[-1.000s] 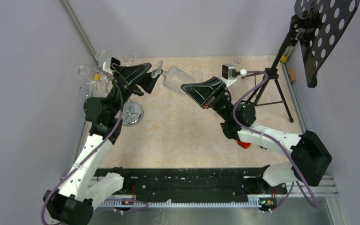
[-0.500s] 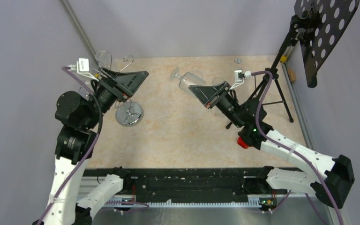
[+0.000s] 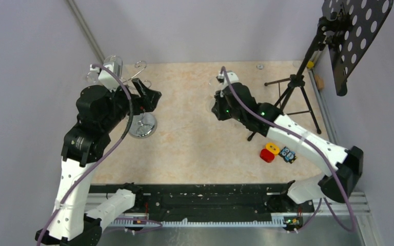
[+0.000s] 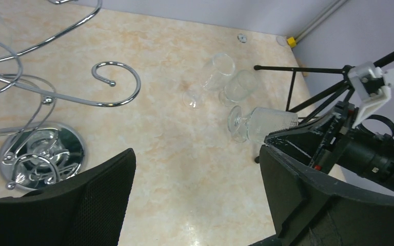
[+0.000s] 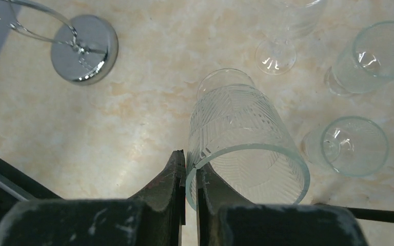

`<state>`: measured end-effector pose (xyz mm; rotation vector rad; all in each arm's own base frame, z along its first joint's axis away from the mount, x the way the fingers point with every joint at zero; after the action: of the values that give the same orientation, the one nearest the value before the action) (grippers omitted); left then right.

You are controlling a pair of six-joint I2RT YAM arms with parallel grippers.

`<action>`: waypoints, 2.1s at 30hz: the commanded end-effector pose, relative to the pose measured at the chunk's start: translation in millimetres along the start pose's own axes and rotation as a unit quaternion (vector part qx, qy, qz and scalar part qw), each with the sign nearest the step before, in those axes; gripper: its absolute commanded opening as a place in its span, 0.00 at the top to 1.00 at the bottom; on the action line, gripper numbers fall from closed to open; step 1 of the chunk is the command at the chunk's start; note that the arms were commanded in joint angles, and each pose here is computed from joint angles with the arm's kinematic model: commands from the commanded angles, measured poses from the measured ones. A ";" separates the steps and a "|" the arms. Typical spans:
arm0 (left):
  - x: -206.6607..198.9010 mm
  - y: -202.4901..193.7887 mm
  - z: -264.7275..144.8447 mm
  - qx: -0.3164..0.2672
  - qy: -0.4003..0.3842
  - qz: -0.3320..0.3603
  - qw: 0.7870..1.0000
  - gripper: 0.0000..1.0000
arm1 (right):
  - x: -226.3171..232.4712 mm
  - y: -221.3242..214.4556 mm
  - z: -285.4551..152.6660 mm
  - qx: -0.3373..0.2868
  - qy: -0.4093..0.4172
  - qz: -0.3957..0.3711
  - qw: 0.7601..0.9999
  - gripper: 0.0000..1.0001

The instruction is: Take the wine glass off the wine glass rack

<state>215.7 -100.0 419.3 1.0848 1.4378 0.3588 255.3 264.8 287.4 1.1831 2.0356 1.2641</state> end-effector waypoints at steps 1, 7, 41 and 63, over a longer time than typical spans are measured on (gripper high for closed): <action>0.9 15.8 -10.4 -0.042 0.012 0.032 0.999 0.07 | 0.6 0.3 25.6 0.056 -0.006 -0.074 0.996 1.00; 5.0 20.0 -10.3 -0.055 0.026 0.037 0.997 0.07 | 0.6 -20.4 76.8 0.128 -0.009 -0.080 0.988 1.00; 6.8 33.3 12.0 -0.056 0.064 0.024 0.996 0.11 | -33.2 -39.3 134.2 0.220 -0.072 -0.107 0.967 0.62; 34.7 124.2 37.9 -0.115 0.074 -0.082 0.987 0.16 | -23.7 22.6 46.7 0.007 0.022 0.038 0.999 0.66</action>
<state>298.9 -50.6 463.9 0.8723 1.5995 0.5675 318.9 264.3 256.2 1.2620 2.1202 1.1129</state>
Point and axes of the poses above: each gripper's point midway between its finger pads, its own z axis out along the fingers, its own x axis along the line the jaws close on, y = z × x, the point moved 4 cm from there along -z, back along the fingers, and after that the axes turned 12 degrees about -z, right-handed, at the moved point
